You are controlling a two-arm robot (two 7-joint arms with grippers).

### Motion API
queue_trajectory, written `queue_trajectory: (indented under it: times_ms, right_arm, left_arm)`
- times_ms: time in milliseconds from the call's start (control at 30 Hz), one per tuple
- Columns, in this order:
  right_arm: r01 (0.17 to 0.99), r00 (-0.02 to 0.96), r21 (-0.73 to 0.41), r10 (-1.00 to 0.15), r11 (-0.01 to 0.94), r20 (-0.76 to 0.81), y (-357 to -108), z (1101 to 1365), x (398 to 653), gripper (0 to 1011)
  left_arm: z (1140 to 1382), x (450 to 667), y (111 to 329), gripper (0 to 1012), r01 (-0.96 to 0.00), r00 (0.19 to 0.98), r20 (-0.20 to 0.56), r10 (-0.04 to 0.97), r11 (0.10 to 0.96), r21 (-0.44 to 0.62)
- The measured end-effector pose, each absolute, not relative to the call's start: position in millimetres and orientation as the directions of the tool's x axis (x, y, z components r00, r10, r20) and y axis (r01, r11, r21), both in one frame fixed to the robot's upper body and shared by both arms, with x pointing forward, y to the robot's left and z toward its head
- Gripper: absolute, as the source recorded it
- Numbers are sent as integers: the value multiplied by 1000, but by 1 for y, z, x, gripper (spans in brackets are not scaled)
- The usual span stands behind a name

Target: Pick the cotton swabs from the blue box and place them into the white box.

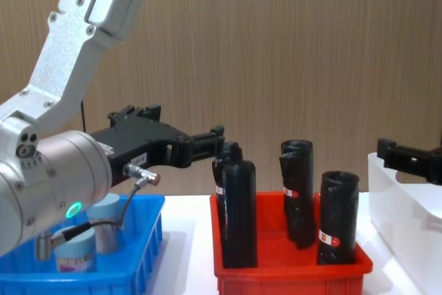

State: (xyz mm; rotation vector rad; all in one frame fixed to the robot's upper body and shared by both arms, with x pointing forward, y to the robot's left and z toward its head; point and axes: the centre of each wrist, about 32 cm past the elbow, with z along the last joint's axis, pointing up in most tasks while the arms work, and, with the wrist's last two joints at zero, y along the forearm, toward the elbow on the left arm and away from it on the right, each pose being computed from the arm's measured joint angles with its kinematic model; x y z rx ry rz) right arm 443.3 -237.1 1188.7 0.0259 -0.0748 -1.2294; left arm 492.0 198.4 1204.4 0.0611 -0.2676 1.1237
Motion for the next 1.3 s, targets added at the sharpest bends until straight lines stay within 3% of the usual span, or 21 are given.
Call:
queue_trajectory:
  times_ms: [867,1300]
  right_arm:
    - [940,333,60,-942,335,43,-237,1189,443,1001]
    - [940,333,60,-942,335,43,-237,1189,443,1002]
  left_arm:
    - [1204,493,199,1004,-897,405,242,882,434,-80]
    - [1198,502,219,1004,-915,394,191,899,403,-7]
